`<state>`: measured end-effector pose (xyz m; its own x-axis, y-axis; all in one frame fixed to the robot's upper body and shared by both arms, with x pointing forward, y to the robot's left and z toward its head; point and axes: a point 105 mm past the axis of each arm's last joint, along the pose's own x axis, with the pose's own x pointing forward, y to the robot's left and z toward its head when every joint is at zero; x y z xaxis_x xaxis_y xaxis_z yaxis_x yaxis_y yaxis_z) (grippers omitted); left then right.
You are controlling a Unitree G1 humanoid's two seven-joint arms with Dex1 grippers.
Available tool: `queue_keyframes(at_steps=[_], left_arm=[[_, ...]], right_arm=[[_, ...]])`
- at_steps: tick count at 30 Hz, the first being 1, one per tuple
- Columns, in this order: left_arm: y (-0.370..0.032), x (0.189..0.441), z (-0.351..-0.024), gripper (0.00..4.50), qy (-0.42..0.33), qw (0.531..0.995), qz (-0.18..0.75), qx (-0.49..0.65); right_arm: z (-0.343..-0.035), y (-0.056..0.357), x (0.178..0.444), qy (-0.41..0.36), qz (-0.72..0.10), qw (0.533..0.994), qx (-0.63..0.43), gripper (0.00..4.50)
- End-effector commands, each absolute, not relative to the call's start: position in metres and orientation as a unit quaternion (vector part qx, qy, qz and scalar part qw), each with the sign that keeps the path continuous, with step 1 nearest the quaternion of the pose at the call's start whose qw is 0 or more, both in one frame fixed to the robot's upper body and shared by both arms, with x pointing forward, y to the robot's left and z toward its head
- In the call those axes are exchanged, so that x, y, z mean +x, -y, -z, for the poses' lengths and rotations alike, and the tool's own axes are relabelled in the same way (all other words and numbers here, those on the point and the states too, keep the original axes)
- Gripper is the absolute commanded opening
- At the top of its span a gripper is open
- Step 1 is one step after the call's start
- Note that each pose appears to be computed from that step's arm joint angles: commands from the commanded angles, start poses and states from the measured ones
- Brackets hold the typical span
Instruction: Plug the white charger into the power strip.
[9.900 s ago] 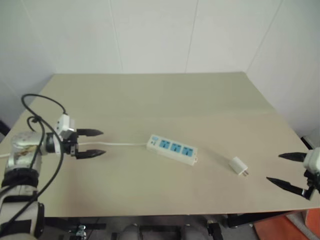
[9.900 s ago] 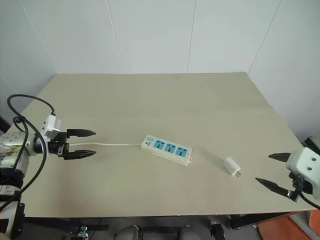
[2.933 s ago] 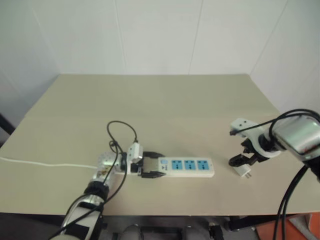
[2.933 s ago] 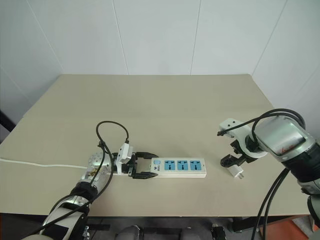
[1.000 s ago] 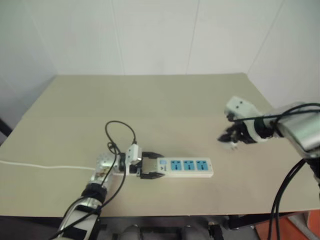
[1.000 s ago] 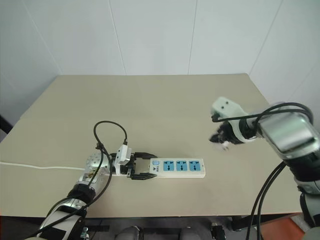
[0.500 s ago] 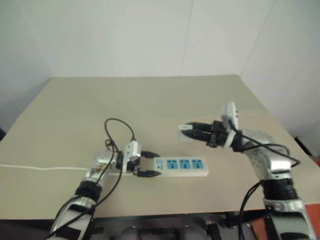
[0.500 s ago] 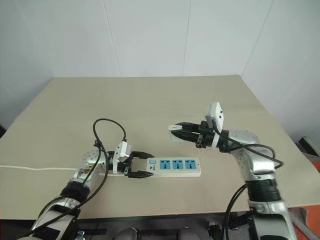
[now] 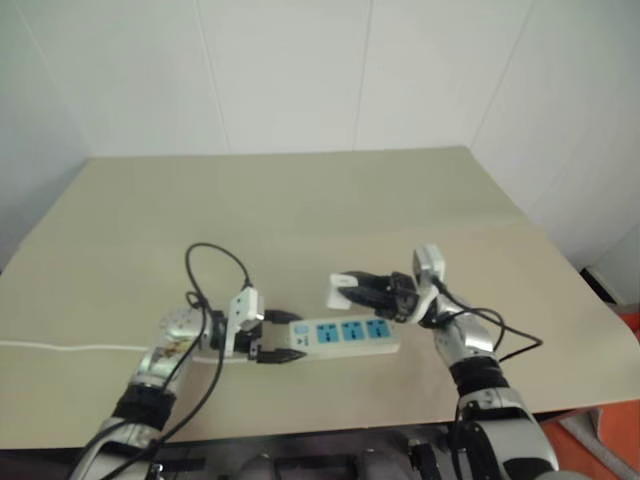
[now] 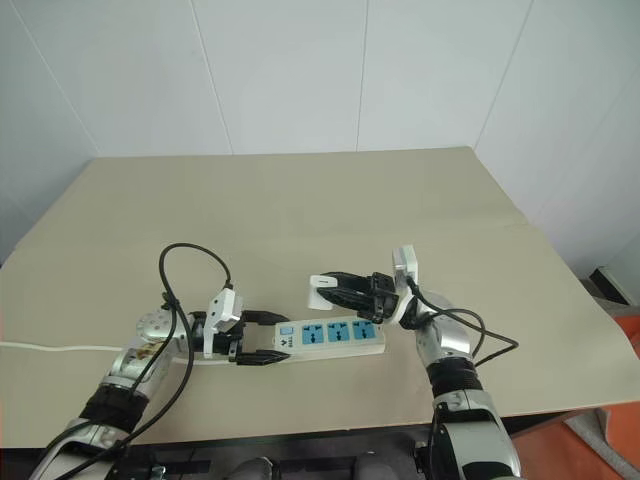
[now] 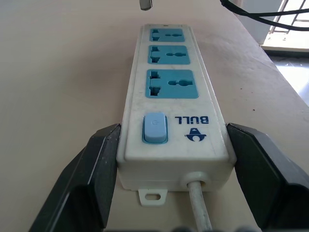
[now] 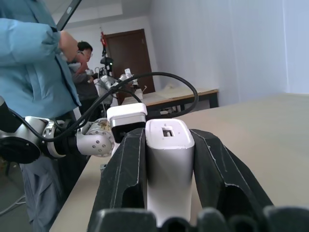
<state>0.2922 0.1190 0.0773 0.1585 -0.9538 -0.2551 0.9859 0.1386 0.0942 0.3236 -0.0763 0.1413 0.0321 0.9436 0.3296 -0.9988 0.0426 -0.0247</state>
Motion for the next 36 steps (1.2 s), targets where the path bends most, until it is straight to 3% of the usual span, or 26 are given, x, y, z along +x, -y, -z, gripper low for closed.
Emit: queue_keyframes(at_steps=[1,15,36], left_arm=[[-0.129,0.287,-0.064,3.19,-0.107,0.757,0.634,0.12],[-0.13,0.288,-0.064,3.19,-0.109,0.758,0.63,0.129],[-0.128,0.29,-0.063,3.19,-0.106,0.754,0.634,0.136]], right_arm=[[-0.14,0.068,0.32,0.132,-0.709,0.689,0.072,1.12],[-0.122,0.051,0.319,0.114,-0.718,0.685,0.04,1.12],[-0.097,0.061,0.316,0.082,-0.719,0.69,-0.007,1.12]])
